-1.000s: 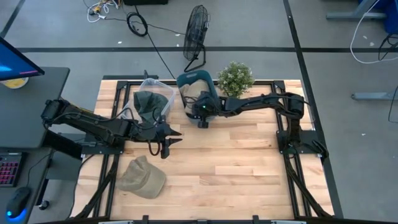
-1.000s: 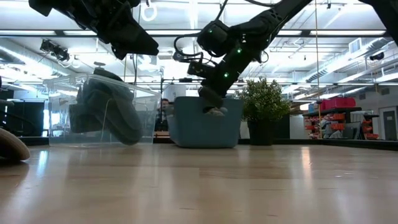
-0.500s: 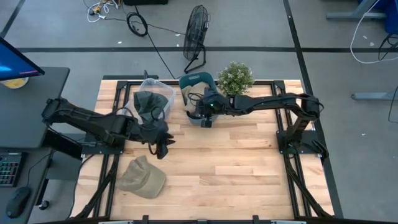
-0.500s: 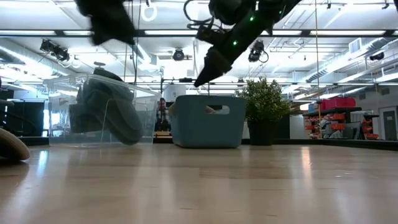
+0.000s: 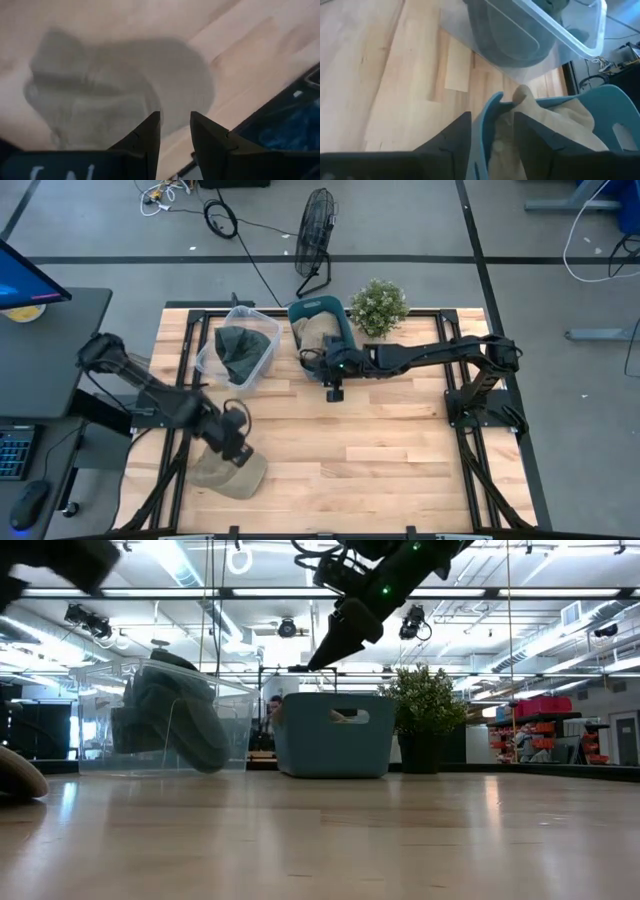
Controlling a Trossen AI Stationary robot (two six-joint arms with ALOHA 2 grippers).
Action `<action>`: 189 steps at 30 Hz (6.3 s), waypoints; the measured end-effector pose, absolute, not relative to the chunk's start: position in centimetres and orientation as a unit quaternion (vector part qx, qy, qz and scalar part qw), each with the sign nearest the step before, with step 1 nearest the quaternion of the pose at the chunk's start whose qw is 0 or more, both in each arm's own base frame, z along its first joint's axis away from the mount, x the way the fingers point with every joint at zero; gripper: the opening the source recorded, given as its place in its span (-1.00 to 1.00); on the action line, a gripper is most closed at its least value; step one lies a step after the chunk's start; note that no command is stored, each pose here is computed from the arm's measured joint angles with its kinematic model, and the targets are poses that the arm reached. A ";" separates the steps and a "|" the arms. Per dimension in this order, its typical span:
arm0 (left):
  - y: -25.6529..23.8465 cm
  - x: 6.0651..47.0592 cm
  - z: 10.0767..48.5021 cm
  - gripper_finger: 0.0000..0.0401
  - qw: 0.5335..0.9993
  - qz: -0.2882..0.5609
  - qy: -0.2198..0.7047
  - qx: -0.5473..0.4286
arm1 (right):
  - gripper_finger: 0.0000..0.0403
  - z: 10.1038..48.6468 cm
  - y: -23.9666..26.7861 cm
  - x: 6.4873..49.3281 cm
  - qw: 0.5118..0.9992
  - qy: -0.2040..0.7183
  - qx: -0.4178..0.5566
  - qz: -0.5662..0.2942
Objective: Pick & Place hat
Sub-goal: Put the brown cap into the blue bin
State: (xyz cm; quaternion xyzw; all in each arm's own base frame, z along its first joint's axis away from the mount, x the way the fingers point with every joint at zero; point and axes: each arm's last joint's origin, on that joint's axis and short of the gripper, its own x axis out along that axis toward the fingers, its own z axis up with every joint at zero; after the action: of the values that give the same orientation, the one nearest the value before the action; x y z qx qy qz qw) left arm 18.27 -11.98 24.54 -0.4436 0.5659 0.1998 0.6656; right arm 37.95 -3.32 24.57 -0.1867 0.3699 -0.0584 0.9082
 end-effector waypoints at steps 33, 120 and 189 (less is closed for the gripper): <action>-18.7 20.2 17.4 -0.97 0.666 0.239 0.585 -0.396 | -0.24 24.9 -3.2 38.2 0.907 0.352 -0.231 -0.034; -7.8 31.4 24.3 -0.28 0.909 0.210 0.359 0.027 | -0.98 25.9 3.2 34.4 0.880 0.440 -0.168 0.056; -7.4 31.1 23.9 -0.33 0.899 0.228 0.373 0.003 | -0.18 25.2 -10.6 36.0 0.779 0.441 -0.443 -0.054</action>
State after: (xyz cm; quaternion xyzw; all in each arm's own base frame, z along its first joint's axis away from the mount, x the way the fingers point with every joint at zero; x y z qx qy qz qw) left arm 31.13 -7.39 23.85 0.0028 0.3729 0.2282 0.8994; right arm 35.98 -10.61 25.18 -0.4430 0.4413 -0.0537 0.7785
